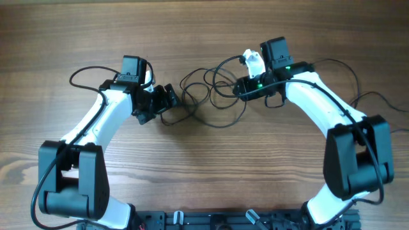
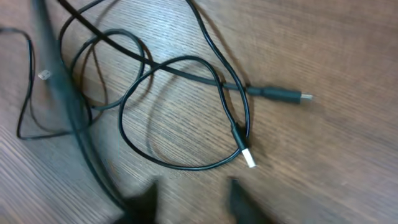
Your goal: Untangle cables
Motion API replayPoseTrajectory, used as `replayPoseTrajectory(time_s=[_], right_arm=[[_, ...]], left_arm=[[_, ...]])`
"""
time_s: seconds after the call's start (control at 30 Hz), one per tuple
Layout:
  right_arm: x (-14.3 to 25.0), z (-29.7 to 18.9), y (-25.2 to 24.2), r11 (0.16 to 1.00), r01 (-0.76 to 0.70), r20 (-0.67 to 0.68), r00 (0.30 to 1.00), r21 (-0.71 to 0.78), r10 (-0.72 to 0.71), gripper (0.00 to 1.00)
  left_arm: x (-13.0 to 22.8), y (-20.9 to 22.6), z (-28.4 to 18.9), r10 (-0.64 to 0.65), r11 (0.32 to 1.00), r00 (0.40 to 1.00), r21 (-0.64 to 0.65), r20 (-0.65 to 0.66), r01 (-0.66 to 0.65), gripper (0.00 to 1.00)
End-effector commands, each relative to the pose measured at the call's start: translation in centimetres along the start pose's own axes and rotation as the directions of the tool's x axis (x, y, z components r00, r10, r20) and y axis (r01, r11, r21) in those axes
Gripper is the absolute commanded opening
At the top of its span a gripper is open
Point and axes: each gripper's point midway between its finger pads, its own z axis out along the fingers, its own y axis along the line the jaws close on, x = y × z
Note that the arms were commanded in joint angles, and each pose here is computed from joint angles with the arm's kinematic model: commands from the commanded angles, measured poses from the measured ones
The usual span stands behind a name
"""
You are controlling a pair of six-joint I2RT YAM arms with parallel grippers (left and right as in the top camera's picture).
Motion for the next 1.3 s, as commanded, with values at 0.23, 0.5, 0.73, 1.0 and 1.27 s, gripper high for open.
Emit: replayPoseTrajectory(time_s=[0.23,0.5,0.73,1.0,1.27], right_arm=[[-10.3,-17.8,12.0,0.921,0.228,0.381,0.919,-0.316,-0.096,0.04],[-11.5,-30.9,19.6,0.794,0.492,0.650,0.742,-0.358,-0.167,0.04],[-12.5,-30.8,18.5,0.849,0.402,0.645,0.758,-0.343,-0.099,0.09],[-8.5,-34.4,23.9,0.546,0.596,0.625,0.764,-0.589,-0.159,0.12],[-7.4,-39.0,26.5,0.365,0.689,0.669,0.715,-0.626,-0.203,0.11]], left_arm=[[-0.2,-0.5,-0.5,0.005,1.000,1.000,0.020,0.015,-0.005,0.95],[-0.8,-0.8,-0.5,0.014,0.999,0.999,0.033,0.037,-0.015,0.98],[-0.6,-0.7,-0.5,0.010,1.000,1.000,0.027,0.028,-0.011,0.98],[-1.1,-10.8,-3.6,0.184,0.826,0.981,0.531,0.062,-0.188,1.00],[0.2,-11.8,-2.2,0.182,0.849,0.983,0.499,0.032,-0.173,1.00]])
